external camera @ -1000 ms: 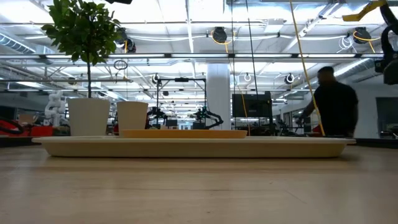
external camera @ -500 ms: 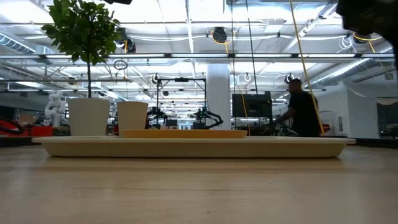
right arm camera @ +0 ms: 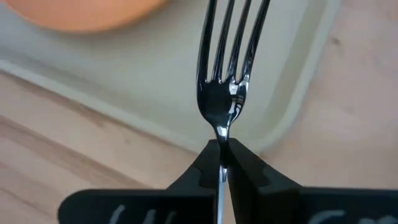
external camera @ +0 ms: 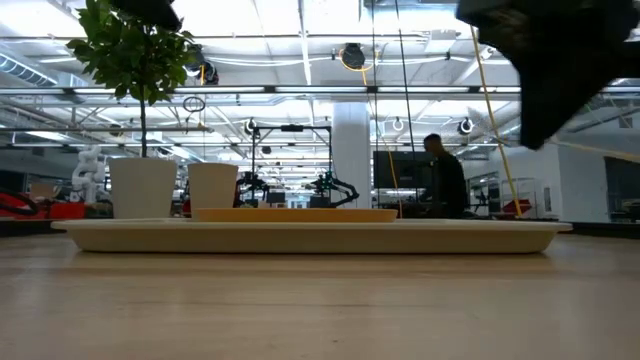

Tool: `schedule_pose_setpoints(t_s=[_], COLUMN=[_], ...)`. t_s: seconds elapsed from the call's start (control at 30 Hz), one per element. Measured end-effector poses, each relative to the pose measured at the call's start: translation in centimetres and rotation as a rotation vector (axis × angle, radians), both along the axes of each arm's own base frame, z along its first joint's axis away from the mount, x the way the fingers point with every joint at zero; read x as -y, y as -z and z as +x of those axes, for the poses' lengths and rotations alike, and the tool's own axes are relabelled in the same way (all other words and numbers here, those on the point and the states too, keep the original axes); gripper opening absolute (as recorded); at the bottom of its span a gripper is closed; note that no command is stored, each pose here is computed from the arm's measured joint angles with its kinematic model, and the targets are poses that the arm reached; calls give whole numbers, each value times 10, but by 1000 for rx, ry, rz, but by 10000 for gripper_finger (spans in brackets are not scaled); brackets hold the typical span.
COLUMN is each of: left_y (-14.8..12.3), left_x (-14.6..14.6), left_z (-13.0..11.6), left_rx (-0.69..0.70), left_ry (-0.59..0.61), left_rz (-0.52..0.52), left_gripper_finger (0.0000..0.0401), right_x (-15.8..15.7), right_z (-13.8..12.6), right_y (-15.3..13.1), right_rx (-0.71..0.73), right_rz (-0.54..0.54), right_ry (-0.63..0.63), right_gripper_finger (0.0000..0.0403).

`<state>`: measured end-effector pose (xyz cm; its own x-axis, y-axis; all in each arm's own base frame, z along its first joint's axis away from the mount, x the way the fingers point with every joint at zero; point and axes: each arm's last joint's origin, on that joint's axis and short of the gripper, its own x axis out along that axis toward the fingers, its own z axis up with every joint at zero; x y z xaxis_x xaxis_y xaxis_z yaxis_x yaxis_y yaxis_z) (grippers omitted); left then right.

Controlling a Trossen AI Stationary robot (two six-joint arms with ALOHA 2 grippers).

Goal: Pick and place plate/cup/fork/spoon on tray
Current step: Put the orange fork beside the plate on the white serving tray to the right of the orange plate

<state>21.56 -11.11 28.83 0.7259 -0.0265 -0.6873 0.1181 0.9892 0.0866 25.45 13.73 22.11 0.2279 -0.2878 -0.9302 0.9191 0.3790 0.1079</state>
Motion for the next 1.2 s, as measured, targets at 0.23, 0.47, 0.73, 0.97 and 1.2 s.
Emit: schedule_pose_setpoints(t_s=[0.23, 0.47, 0.73, 0.97, 1.2], left_y=[5, 14, 17, 19, 22], left_x=[15, 27, 27, 29, 34], left_z=[-14, -27, -29, -33, -46], left_rx=[-56, -83, -96, -119, -141], left_ry=[-15, -14, -49, -97, -195], left_rz=[-48, -38, -60, -93, -107], left_gripper_finger=[157, 157, 157, 157, 157], right_x=[34, 76, 121, 141, 151], right_z=[20, 38, 47, 52, 62], right_y=[-6, -7, -7, -3, 13], right_rx=[45, 62, 63, 56, 31], right_rz=[-49, -42, -12, -10, -15], right_ry=[-25, 35, 119, 137, 140], right_gripper_finger=[2, 2, 2, 2, 2])
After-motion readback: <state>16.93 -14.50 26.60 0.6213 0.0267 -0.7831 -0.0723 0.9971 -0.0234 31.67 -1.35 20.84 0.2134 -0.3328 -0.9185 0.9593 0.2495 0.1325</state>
